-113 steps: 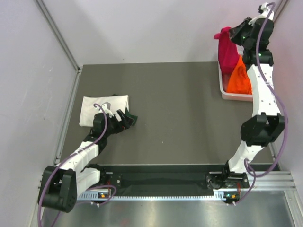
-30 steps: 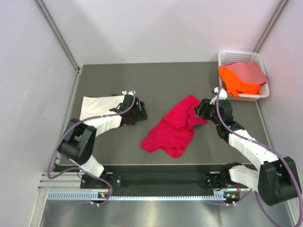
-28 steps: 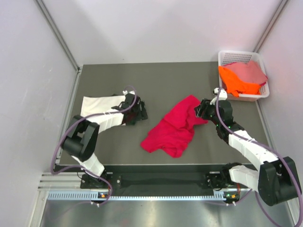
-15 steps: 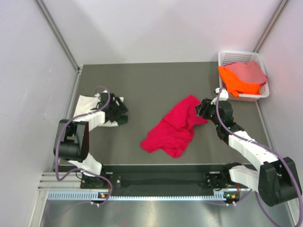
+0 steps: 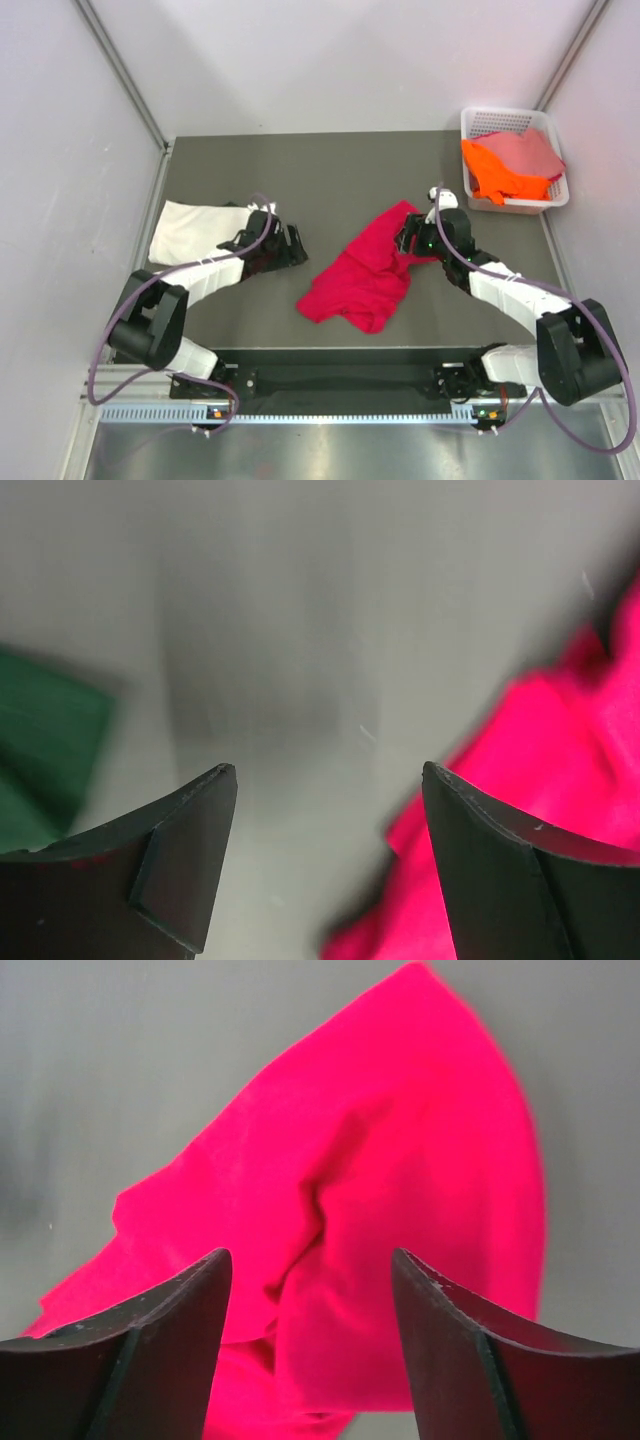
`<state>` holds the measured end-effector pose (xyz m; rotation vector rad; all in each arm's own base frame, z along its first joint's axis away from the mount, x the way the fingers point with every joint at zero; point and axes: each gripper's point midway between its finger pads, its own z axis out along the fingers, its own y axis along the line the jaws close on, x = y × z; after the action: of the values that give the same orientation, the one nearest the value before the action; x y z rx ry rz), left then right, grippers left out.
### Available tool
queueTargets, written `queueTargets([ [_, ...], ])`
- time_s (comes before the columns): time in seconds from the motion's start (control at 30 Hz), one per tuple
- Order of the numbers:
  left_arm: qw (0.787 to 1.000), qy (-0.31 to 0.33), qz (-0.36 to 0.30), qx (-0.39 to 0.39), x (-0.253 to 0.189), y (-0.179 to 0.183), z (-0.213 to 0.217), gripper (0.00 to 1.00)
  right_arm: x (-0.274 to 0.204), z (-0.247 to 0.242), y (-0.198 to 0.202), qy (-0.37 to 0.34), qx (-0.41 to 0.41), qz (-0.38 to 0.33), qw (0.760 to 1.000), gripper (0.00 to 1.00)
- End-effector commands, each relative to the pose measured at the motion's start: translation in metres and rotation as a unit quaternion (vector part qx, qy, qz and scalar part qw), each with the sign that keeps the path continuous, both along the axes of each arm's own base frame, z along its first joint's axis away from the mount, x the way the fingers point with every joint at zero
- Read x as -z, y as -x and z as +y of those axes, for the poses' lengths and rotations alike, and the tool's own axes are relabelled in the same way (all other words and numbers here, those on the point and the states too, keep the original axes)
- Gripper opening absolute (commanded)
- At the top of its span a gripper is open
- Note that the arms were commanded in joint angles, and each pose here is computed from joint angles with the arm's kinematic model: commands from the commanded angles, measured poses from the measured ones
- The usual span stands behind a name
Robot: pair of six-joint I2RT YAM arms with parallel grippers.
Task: Fold and stack the t-shirts
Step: Flatten the tshirt out
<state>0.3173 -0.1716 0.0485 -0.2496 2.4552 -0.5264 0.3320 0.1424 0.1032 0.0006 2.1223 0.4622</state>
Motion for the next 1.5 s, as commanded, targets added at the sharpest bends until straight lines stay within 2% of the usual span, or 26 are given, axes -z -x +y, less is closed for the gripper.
queueTargets([
  [0.0, 0.999, -0.006, -0.001, 0.043, -0.016, 0.019, -0.010, 0.80, -0.021, 0.011, -0.006, 0.011, -0.013, -0.017, 1.000, 0.67],
  [0.23, 0.990, -0.003, 0.060, 0.130, 0.002, 0.099, -0.027, 0.79, -0.020, -0.002, -0.011, 0.023, 0.022, -0.024, 0.999, 0.67],
  [0.47, 0.984, -0.001, 0.089, 0.157, 0.014, 0.125, -0.035, 0.78, -0.013, -0.006, -0.009, 0.032, 0.028, -0.020, 0.999, 0.66],
  [0.5, 0.982, 0.006, 0.091, 0.166, 0.015, 0.127, -0.039, 0.77, -0.014, -0.006, -0.009, 0.032, 0.030, -0.021, 0.999, 0.66],
  [0.63, 0.971, 0.054, 0.095, 0.213, 0.010, 0.141, -0.065, 0.75, -0.007, -0.011, -0.010, 0.041, 0.043, -0.015, 0.998, 0.81],
  [0.77, 0.955, 0.113, 0.085, 0.262, -0.001, 0.154, -0.088, 0.70, 0.011, -0.014, -0.014, 0.060, 0.052, 0.017, 0.997, 0.84],
  [0.87, 0.951, 0.128, 0.077, 0.272, -0.004, 0.154, -0.092, 0.51, 0.021, -0.013, -0.017, 0.069, 0.054, 0.039, 0.995, 0.83],
  [0.9, 0.947, 0.134, 0.077, 0.280, -0.006, 0.156, -0.094, 0.34, 0.031, -0.012, -0.017, 0.076, 0.052, 0.056, 0.994, 0.82],
  [1.0, 0.943, 0.143, 0.077, 0.291, -0.014, 0.157, -0.099, 0.11, 0.038, -0.009, -0.019, 0.077, 0.047, 0.073, 0.993, 0.67],
  [1.03, 0.944, 0.141, 0.069, 0.289, -0.020, 0.151, -0.101, 0.04, 0.038, -0.008, -0.019, 0.076, 0.047, 0.074, 0.993, 0.48],
  [1.07, 0.947, 0.131, 0.077, 0.281, -0.018, 0.150, -0.098, 0.00, 0.036, -0.008, -0.020, 0.074, 0.046, 0.071, 0.994, 0.38],
  [1.1, 0.951, 0.123, 0.077, 0.274, -0.019, 0.147, -0.096, 0.00, 0.035, -0.008, -0.020, 0.073, 0.048, 0.068, 0.994, 0.30],
  [1.13, 0.957, 0.115, 0.068, 0.257, -0.022, 0.135, -0.093, 0.00, 0.033, -0.009, -0.021, 0.072, 0.052, 0.064, 0.994, 0.18],
  [1.23, 0.964, 0.129, 0.071, 0.221, -0.029, 0.111, -0.078, 0.00, 0.021, -0.015, -0.023, 0.071, 0.070, 0.048, 0.994, 0.02],
  [1.3, 0.966, 0.147, 0.079, 0.197, -0.035, 0.096, -0.067, 0.00, 0.008, -0.022, -0.026, 0.074, 0.093, 0.031, 0.992, 0.00],
  [1.33, 0.971, 0.159, 0.076, 0.163, -0.040, 0.078, -0.052, 0.00, 0.002, -0.025, -0.028, 0.075, 0.102, 0.024, 0.992, 0.00],
  [1.47, 0.971, 0.195, 0.044, 0.132, -0.080, 0.037, -0.037, 0.00, -0.032, -0.042, -0.030, 0.082, 0.147, -0.009, 0.986, 0.00],
])
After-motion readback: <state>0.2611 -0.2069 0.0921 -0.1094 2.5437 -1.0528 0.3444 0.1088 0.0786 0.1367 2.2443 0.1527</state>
